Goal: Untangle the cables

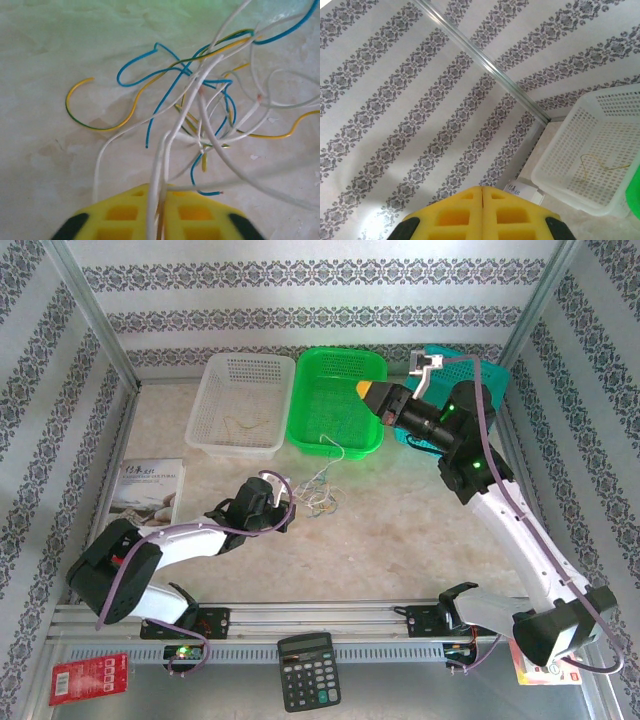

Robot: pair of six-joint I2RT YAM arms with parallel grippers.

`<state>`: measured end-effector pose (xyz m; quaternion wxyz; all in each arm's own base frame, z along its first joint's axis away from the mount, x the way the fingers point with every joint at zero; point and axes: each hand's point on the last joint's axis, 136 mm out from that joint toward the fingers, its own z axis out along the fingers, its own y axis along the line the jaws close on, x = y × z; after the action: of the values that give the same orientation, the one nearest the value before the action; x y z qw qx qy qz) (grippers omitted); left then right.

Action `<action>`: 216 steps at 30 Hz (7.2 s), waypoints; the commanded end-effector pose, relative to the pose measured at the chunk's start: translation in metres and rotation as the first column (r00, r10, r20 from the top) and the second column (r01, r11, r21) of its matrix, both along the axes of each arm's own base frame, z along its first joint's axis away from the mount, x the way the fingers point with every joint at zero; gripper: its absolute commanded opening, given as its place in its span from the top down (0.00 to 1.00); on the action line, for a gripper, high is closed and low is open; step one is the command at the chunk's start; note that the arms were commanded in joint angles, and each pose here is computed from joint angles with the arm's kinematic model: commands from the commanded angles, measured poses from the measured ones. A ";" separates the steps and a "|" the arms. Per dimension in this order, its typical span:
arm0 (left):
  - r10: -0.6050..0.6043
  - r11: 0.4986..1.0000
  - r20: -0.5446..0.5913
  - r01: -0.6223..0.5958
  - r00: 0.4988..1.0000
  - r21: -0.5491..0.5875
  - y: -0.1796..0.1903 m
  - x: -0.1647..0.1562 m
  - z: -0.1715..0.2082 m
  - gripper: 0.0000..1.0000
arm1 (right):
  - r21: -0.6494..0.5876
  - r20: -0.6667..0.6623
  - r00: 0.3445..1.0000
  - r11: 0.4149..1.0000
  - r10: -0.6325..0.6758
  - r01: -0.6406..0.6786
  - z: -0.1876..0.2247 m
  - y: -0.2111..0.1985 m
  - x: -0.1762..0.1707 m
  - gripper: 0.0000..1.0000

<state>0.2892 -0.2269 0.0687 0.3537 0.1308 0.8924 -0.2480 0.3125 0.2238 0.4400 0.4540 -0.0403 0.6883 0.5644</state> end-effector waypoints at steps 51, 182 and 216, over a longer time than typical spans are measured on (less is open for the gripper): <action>-0.146 0.949 0.227 0.202 0.963 -0.244 -0.058 0.032 0.107 0.90 | 0.039 0.104 0.976 0.980 0.190 -0.195 0.047 0.060 -0.046 1.00; -0.110 0.954 -0.060 0.088 0.992 -0.285 -0.041 -0.033 -0.038 1.00 | 0.256 0.452 0.892 0.959 -0.006 -0.123 0.281 -0.026 -0.043 1.00; -0.122 0.934 0.056 0.134 0.991 -0.330 -0.059 -0.011 0.049 0.14 | 0.184 0.267 0.957 0.981 -0.113 0.065 0.161 -0.029 0.184 1.00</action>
<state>0.2773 -0.2828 0.1106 0.3654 0.1181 0.8204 -0.4237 0.4799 0.1807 0.6314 0.5900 -0.0310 0.5480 0.5921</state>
